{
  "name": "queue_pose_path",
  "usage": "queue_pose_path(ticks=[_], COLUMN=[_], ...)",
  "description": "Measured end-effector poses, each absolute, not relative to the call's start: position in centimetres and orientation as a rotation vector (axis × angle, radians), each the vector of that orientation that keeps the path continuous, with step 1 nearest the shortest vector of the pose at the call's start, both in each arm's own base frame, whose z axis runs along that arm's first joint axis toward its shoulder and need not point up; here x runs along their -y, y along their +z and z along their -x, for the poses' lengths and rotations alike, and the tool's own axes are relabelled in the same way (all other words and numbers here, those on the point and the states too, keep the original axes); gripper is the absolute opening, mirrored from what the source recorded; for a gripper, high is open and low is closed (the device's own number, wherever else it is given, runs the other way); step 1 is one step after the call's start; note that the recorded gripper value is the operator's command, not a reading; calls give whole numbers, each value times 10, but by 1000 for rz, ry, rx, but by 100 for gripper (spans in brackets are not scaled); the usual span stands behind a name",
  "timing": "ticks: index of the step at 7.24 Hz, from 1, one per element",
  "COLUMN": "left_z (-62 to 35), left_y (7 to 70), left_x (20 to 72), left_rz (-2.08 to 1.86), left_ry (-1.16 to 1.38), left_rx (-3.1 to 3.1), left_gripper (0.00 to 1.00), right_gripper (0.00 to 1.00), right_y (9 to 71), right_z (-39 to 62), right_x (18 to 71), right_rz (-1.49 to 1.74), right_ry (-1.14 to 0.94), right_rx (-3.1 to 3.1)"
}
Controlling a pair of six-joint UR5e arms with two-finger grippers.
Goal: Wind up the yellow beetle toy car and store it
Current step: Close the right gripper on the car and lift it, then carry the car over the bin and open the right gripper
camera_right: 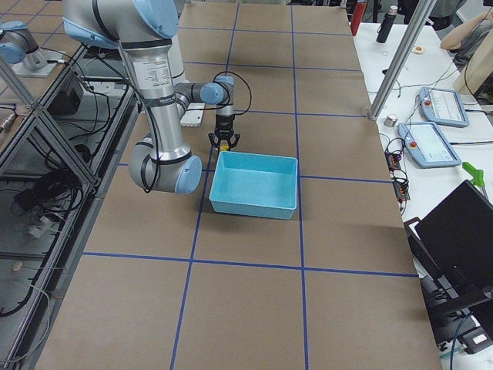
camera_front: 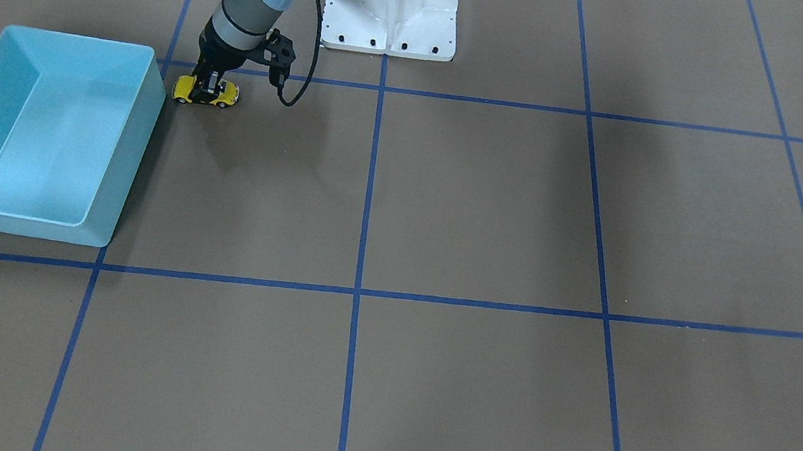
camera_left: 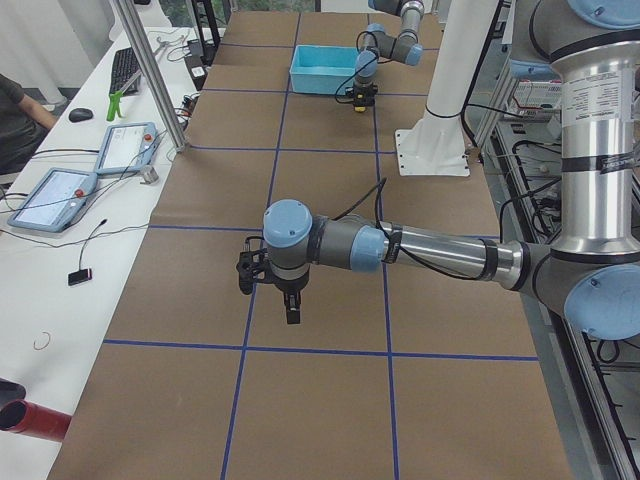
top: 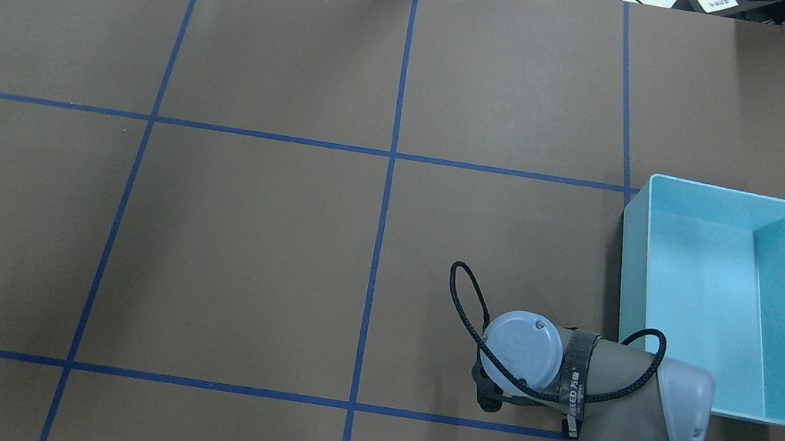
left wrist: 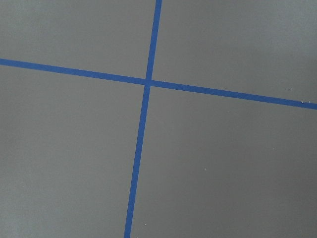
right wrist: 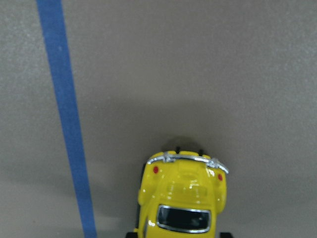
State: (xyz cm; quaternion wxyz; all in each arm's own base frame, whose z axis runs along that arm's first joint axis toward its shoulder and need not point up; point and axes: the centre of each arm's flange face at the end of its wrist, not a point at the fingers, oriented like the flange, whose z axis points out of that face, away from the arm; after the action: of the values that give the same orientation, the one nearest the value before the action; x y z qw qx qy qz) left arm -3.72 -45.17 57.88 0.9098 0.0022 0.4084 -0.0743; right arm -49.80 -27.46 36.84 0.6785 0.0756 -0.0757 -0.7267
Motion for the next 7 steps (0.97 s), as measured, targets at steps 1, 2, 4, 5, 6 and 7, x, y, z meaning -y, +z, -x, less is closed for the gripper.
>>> queue_pose_path(ticks=[1, 2, 4, 5, 6, 7], left_z=[39, 39, 40, 40, 41, 42], left_y=[579, 579, 579, 580, 581, 581], left_x=[452, 452, 452, 452, 452, 452], left_rz=[-5, -6, -7, -7, -6, -6], left_ry=[-157, -158, -158, -160, -162, -164], left_rx=[-842, -843, -842, -841, -841, -841], left_gripper=[100, 100, 100, 100, 100, 100], right_gripper=[4, 4, 4, 4, 5, 7], right_y=[358, 335, 293, 287, 293, 312], right_z=[489, 474, 430, 399, 364, 330], right_x=[282, 298, 337, 361, 383, 397], right_rz=[-161, -160, -173, -183, -186, -177], right_ry=[-1625, -1615, -1614, -1642, -1678, -1700], right_rx=[186, 193, 185, 169, 147, 133])
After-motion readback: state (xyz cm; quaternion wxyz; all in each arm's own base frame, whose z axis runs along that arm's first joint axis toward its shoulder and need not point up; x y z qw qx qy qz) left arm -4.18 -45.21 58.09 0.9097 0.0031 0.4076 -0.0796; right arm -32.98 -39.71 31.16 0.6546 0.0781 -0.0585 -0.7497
